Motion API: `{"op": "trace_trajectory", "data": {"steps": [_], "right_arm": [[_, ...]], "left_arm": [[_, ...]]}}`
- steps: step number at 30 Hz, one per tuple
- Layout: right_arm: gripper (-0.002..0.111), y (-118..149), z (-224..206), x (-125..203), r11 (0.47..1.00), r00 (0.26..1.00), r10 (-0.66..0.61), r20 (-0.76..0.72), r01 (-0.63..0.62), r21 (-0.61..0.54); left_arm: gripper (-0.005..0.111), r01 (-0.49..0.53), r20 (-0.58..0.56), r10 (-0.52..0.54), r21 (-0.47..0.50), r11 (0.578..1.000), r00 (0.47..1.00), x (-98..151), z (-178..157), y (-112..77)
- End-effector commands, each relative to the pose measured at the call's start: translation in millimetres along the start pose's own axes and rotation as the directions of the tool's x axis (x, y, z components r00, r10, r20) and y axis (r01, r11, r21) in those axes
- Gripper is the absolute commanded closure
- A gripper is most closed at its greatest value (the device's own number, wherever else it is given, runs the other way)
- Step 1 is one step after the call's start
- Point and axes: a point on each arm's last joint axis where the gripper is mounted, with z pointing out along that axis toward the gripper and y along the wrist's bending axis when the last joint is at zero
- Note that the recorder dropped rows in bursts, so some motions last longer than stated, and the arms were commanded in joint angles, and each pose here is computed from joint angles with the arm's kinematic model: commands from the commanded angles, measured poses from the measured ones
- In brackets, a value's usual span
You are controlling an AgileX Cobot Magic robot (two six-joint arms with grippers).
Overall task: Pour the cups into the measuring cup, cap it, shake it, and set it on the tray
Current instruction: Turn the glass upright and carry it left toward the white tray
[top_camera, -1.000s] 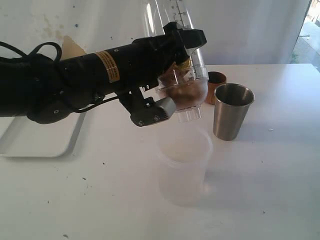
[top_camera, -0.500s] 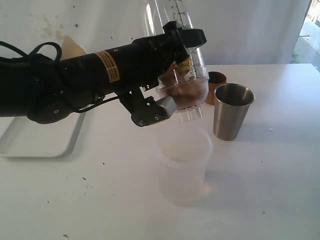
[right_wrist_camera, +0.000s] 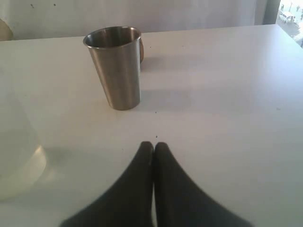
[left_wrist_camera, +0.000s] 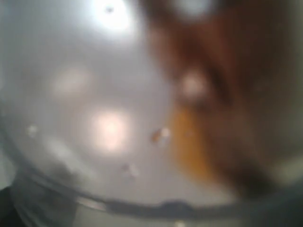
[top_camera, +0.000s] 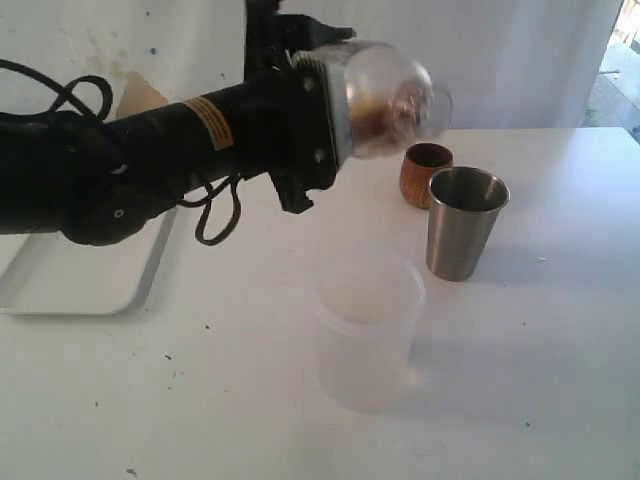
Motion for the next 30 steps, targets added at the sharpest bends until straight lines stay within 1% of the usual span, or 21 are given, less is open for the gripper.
{"op": "trace_trajectory", "data": {"steps": [1,2,3,5,7,10,11,12,15,16,18,19,20,22,23,24,25,27,28,29,30], "right_arm": [[0.108,0,0,0,1.0,1.0,0.005,0.005,-0.005,0.001],[0.108,0,0,0,1.0,1.0,0.005,0.005,-0.005,0.001],[0.108,0,0,0,1.0,1.0,0.005,0.005,-0.005,0.001],[0.108,0,0,0,1.0,1.0,0.005,0.005,-0.005,0.001],[0.108,0,0,0,1.0,1.0,0.005,0.005,-0.005,0.001],[0.108,0,0,0,1.0,1.0,0.005,0.005,-0.005,0.001],[0.108,0,0,0,1.0,1.0,0.005,0.005,-0.005,0.001],[0.108,0,0,0,1.0,1.0,0.005,0.005,-0.005,0.001],[0.108,0,0,0,1.0,1.0,0.005,0.005,-0.005,0.001],[0.108,0,0,0,1.0,1.0,0.005,0.005,-0.005,0.001],[0.108,0,0,0,1.0,1.0,0.005,0.005,-0.005,0.001],[0.108,0,0,0,1.0,1.0,0.005,0.005,-0.005,0.001],[0.108,0,0,0,1.0,1.0,0.005,0.005,-0.005,0.001],[0.108,0,0,0,1.0,1.0,0.005,0.005,-0.005,0.001],[0.108,0,0,0,1.0,1.0,0.005,0.005,-0.005,0.001],[0.108,0,0,0,1.0,1.0,0.005,0.005,-0.005,0.001],[0.108,0,0,0,1.0,1.0,0.005,0.005,-0.005,0.001],[0.108,0,0,0,1.0,1.0,0.005,0.005,-0.005,0.001],[0.108,0,0,0,1.0,1.0,0.005,0.005,-0.005,0.001],[0.108,0,0,0,1.0,1.0,0.005,0.005,-0.005,0.001],[0.108,0,0,0,1.0,1.0,0.005,0.005,-0.005,0.001]], "left_arm": [[0.107,0.667,-0.059,-0.694,-0.229,0.709,0.718,15,-4,17.4],[0.107,0.739,-0.059,-0.782,-0.291,0.607,0.62,20,-6,18.5],[0.107,0.777,-0.051,-0.837,-0.346,0.526,0.544,25,-7,19.5],[0.107,0.814,0.001,-0.93,-0.484,0.322,0.368,38,-13,22.8],[0.107,0.799,0.041,-0.958,-0.563,0.212,0.284,50,-18,26.1],[0.107,0.783,0.085,-0.973,-0.61,0.12,0.215,65,-25,28.0],[0.107,0.775,0.103,-0.973,-0.625,0.098,0.206,71,-28,27.3],[0.107,0.762,0.115,-0.972,-0.642,0.086,0.207,76,-32,25.5],[0.107,0.701,0.117,-0.96,-0.706,0.099,0.253,90,-46,16.8],[0.107,0.675,0.128,-0.953,-0.732,0.095,0.273,96,-51,16.3],[0.107,0.624,0.153,-0.943,-0.778,0.069,0.295,109,-64,12.3],[0.107,0.607,0.167,-0.941,-0.793,0.049,0.294,115,-69,10.8],[0.107,0.592,0.189,-0.941,-0.806,0.016,0.282,122,-76,8.5],[0.107,0.573,0.219,-0.949,-0.818,-0.053,0.225,139,-87,2.2],[0.107,0.563,0.244,-0.954,-0.819,-0.108,0.172,151,-94,-0.7],[0.107,0.565,0.239,-0.96,-0.817,-0.117,0.147,158,-98,-4.3],[0.107,0.574,0.222,-0.966,-0.811,-0.109,0.131,166,-101,-8.3],[0.107,0.615,0.158,-0.977,-0.788,-0.036,0.146,180,-106,-14.0],[0.107,0.654,0.082,-0.977,-0.753,0.069,0.197,192,-108,-18.4],[0.107,0.664,0.051,-0.973,-0.739,0.113,0.224,196,-109,-19.8],[0.107,0.688,-0.014,-0.961,-0.696,0.208,0.276,202,-106,-23.5]]}}
